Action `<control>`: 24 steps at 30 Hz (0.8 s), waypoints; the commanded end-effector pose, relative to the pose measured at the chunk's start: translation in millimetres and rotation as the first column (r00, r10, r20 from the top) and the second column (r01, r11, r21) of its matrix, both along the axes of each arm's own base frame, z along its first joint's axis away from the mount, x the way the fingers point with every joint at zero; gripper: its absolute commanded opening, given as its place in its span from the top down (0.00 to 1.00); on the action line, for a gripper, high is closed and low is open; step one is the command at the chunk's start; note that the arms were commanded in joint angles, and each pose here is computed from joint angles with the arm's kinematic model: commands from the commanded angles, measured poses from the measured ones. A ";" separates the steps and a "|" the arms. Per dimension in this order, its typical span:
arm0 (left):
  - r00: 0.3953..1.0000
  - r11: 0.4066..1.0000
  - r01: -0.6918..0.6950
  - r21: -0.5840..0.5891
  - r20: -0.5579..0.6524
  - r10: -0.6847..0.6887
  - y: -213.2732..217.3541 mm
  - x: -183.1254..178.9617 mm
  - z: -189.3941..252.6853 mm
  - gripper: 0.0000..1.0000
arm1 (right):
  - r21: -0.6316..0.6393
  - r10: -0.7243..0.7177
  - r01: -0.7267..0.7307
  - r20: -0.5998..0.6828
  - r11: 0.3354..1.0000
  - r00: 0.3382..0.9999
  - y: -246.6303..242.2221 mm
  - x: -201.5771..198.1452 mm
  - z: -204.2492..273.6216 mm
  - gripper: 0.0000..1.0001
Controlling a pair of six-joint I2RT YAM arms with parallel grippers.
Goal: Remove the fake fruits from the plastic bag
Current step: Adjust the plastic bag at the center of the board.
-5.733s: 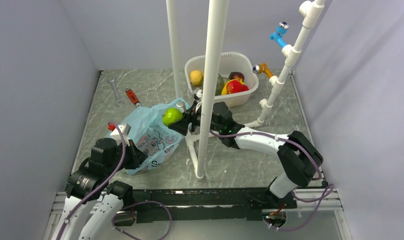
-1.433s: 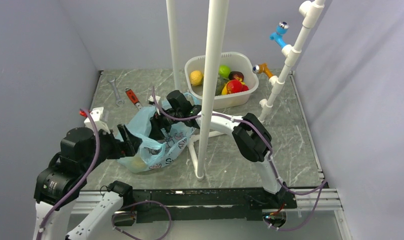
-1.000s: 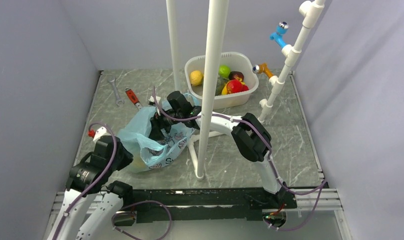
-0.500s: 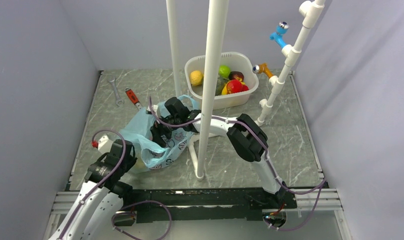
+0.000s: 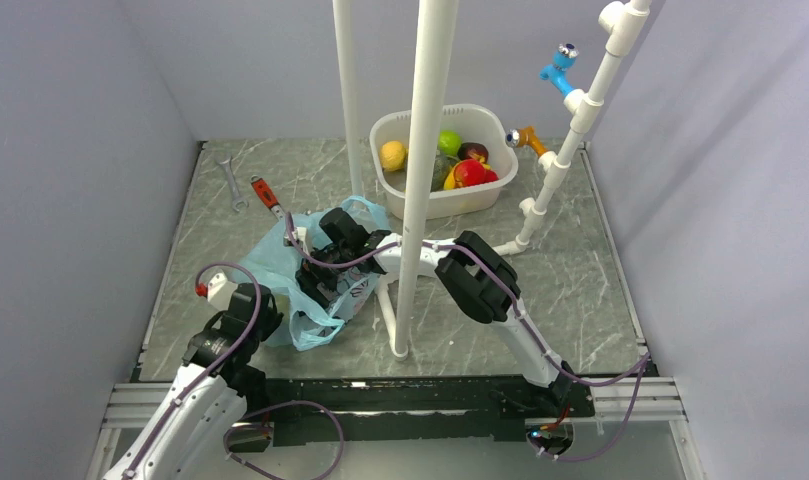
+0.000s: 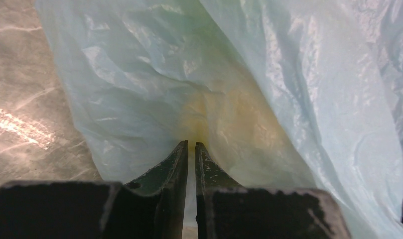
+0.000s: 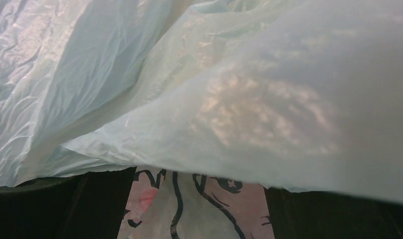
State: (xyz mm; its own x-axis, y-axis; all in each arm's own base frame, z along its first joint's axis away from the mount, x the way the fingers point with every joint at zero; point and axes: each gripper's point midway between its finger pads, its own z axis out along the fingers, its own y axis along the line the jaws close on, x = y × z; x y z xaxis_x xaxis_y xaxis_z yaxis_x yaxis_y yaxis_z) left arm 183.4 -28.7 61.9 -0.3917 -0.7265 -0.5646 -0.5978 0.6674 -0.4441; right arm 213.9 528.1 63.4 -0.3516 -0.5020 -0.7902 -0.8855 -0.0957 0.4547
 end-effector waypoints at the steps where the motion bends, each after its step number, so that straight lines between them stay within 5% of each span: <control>1: 0.998 0.998 0.051 -0.031 0.045 -0.049 -12.1 12.5 5.3 0.84 | 0.100 0.018 -0.024 0.069 0.995 0.997 19.2 5.0 22.7 0.09; 9: 0.998 0.998 0.057 0.001 0.030 -0.057 -6.4 5.4 15.2 0.87 | 0.122 -0.193 0.173 0.175 0.977 0.965 21.1 40.1 18.6 0.10; 24: 0.996 0.971 -0.067 0.228 0.076 0.051 36.2 18.5 66.4 0.78 | 0.147 -0.196 0.175 0.139 0.973 0.971 -13.4 42.1 51.9 0.11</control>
